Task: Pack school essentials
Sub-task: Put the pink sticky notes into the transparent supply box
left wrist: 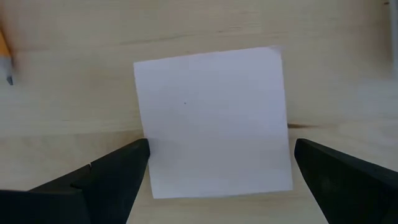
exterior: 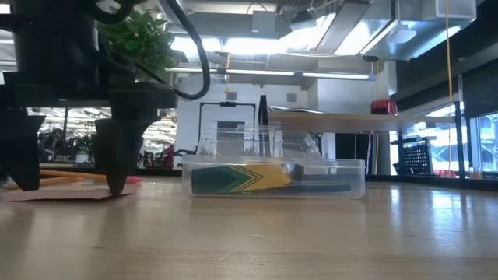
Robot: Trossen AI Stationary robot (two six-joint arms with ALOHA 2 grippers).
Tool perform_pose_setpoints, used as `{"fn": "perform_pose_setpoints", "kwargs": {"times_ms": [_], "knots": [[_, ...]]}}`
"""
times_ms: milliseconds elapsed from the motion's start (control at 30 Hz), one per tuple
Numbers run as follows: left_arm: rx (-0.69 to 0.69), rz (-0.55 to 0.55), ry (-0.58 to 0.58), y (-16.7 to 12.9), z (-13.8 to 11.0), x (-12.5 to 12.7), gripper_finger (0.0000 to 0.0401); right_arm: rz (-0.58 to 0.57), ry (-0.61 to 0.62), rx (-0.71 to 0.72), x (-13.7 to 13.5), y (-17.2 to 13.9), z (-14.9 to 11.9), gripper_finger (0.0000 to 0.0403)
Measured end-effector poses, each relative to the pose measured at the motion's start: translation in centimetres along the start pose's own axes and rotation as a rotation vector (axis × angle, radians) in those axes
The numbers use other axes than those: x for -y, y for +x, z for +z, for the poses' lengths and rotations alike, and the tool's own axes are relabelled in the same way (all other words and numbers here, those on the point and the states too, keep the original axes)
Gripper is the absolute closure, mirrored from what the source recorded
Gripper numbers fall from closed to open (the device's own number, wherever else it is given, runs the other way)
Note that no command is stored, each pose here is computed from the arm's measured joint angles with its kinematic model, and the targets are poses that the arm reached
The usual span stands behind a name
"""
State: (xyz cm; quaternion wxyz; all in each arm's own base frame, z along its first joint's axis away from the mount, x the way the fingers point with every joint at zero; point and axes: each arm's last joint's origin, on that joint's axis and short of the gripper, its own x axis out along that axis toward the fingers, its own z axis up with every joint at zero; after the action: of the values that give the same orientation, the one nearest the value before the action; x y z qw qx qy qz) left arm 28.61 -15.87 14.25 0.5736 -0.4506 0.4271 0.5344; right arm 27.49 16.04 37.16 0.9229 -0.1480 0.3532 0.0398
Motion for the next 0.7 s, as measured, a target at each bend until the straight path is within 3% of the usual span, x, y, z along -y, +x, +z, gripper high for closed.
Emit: {"fn": "perform_pose_setpoints", "kwargs": {"times_ms": [700], "knots": [[-0.035,0.040,-0.023,-0.61,0.53,0.28,0.0001,0.000,0.001,0.000,0.01,0.00,0.00,0.0334]]}}
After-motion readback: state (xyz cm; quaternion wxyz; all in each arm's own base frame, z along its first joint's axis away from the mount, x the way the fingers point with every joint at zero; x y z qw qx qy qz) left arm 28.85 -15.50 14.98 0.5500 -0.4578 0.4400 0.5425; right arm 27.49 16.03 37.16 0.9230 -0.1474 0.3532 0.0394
